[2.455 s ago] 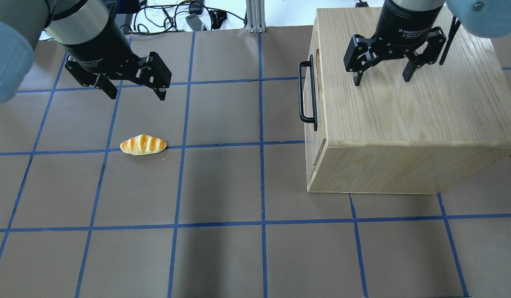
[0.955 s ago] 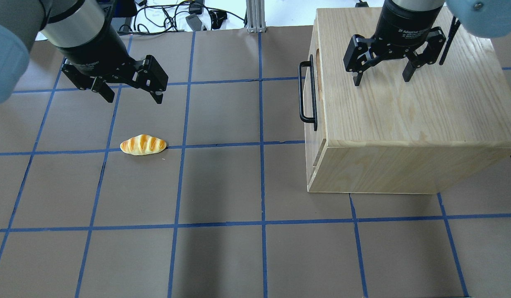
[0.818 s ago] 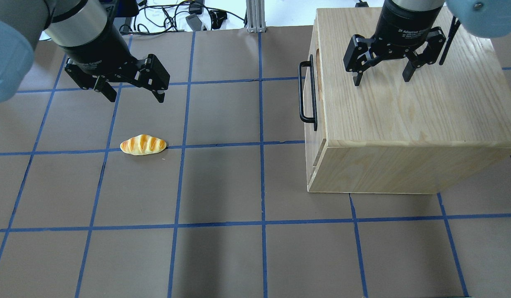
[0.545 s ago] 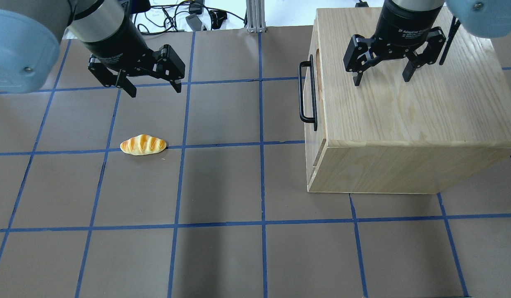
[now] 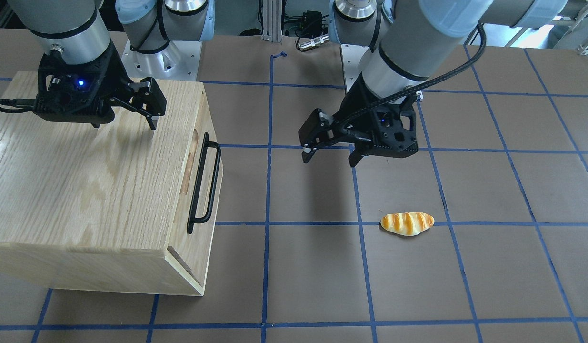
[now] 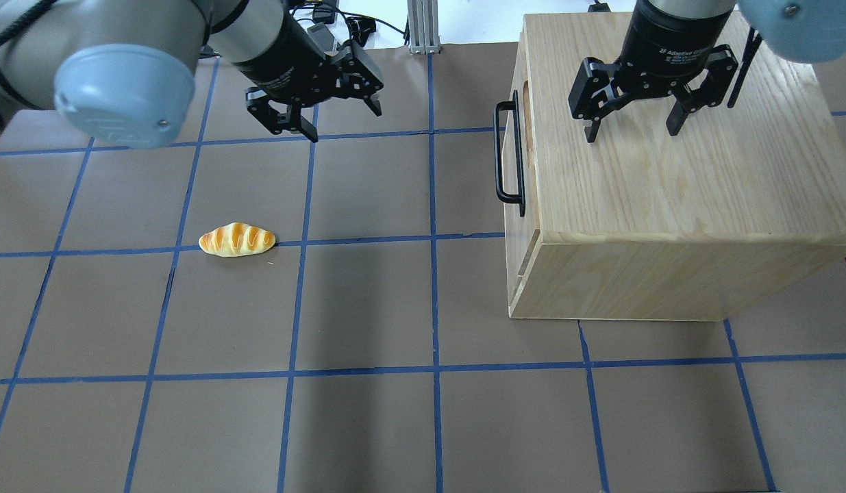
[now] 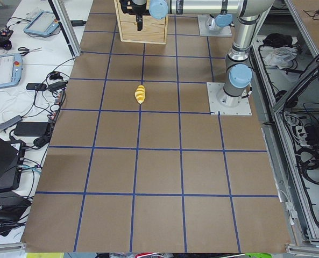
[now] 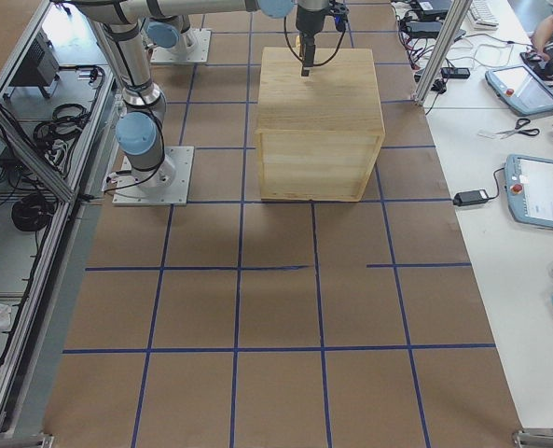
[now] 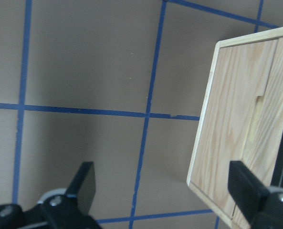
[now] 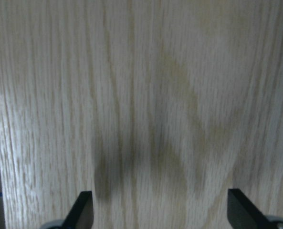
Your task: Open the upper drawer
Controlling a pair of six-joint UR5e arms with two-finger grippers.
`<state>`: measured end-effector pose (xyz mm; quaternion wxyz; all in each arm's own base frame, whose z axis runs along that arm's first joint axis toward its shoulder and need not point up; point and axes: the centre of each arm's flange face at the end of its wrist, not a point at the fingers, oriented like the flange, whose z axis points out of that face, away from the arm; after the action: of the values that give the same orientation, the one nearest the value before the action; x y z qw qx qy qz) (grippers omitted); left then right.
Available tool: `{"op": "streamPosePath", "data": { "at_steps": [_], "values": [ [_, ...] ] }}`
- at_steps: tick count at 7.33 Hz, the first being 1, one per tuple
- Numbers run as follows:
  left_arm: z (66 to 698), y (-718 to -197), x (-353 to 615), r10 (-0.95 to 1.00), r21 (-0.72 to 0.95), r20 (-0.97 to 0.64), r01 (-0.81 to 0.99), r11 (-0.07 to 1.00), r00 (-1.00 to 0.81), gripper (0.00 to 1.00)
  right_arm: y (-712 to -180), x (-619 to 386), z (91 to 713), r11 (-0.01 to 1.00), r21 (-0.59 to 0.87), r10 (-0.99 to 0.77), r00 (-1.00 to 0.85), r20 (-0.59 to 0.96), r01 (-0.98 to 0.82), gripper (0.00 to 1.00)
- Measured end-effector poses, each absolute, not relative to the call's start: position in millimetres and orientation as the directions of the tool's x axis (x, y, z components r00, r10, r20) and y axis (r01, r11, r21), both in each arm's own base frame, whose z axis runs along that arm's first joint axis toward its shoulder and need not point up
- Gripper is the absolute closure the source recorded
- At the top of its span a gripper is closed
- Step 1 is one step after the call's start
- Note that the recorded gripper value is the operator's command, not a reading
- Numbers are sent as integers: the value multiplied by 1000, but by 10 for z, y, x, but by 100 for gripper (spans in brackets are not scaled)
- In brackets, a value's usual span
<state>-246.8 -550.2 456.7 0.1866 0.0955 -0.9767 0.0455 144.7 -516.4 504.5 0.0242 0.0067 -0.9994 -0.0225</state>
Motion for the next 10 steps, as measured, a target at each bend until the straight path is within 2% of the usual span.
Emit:
{"op": "streamPosePath", "data": {
  "at_steps": [3, 10],
  "values": [
    [4176, -5614, -3028, -230, 65, 505, -229, 971, -832, 0, -5166, 1443, 5048, 999, 45, -14, -999, 48, -12, 0],
    [3717, -5537, -3582, -197, 117, 504, -160, 980, -841, 0, -5165, 1448, 5048, 999, 45, -15, -999, 48, -12, 0]
  ]
}}
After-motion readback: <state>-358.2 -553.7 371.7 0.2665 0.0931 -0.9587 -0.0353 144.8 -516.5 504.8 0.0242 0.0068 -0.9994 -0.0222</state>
